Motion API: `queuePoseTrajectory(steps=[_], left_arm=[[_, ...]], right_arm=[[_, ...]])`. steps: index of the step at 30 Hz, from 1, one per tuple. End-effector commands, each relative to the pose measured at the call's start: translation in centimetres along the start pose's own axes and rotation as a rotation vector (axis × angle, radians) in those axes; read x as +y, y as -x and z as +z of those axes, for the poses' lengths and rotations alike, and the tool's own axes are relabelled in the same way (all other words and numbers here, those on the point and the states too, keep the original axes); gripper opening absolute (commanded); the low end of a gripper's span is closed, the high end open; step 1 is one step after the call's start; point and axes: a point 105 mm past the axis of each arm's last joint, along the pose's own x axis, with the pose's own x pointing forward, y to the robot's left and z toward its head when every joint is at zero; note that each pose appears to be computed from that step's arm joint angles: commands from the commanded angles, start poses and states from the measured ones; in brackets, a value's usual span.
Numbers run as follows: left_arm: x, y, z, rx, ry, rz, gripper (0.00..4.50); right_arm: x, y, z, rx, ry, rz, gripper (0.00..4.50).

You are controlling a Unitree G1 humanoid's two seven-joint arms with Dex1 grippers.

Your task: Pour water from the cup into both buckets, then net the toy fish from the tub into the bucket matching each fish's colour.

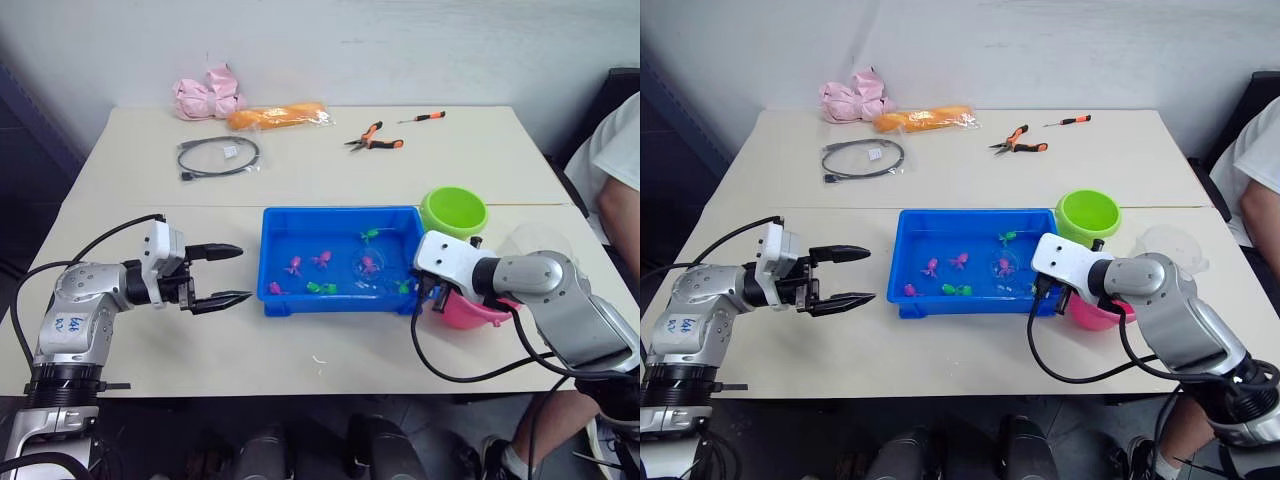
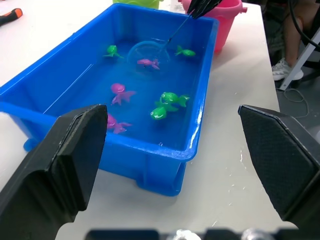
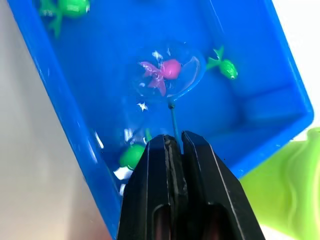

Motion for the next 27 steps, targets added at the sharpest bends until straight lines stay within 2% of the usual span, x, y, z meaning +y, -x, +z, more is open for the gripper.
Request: queuePoseTrajectory(steps=[1,6,9,13,17,22,27], left_arm=[[0.1,0.8,0.8,-0.006,-0.04,0.017,4.47],[0.0,0.4,1.2,-0.027,-0.032,0.012,4.47],[-0.3,-0.8,2.2,-0.067,-0.035,-0.027,4.47],[-0.7,-2.7,3.9,-0.135,-0.064,-0.061,4.47],[-1.1,-4.3,5.2,-0.194,-0.064,-0.106,4.47],[-1.3,-5.8,6.3,-0.238,-0.07,-0.167,4.47],[-1.6,-6.9,7.1,-0.274,-0.068,-0.217,4.47]], right_arm=[[-1.8,2.2,0.0,-0.04,-0.097,-0.046,0.0],[-2.5,4.2,-0.6,-0.101,-0.229,-0.047,0.0],[-2.2,5.6,0.5,-0.228,-0.283,-0.024,0.0],[-2.1,6.7,-0.1,-0.249,-0.394,-0.063,0.0],[-1.0,7.9,0.3,-0.38,-0.505,-0.025,0.0],[0.2,9.7,-1.4,-0.387,-0.582,-0.058,0.0],[-0.1,12.8,-2.0,-0.41,-0.619,-0.168,0.0]])
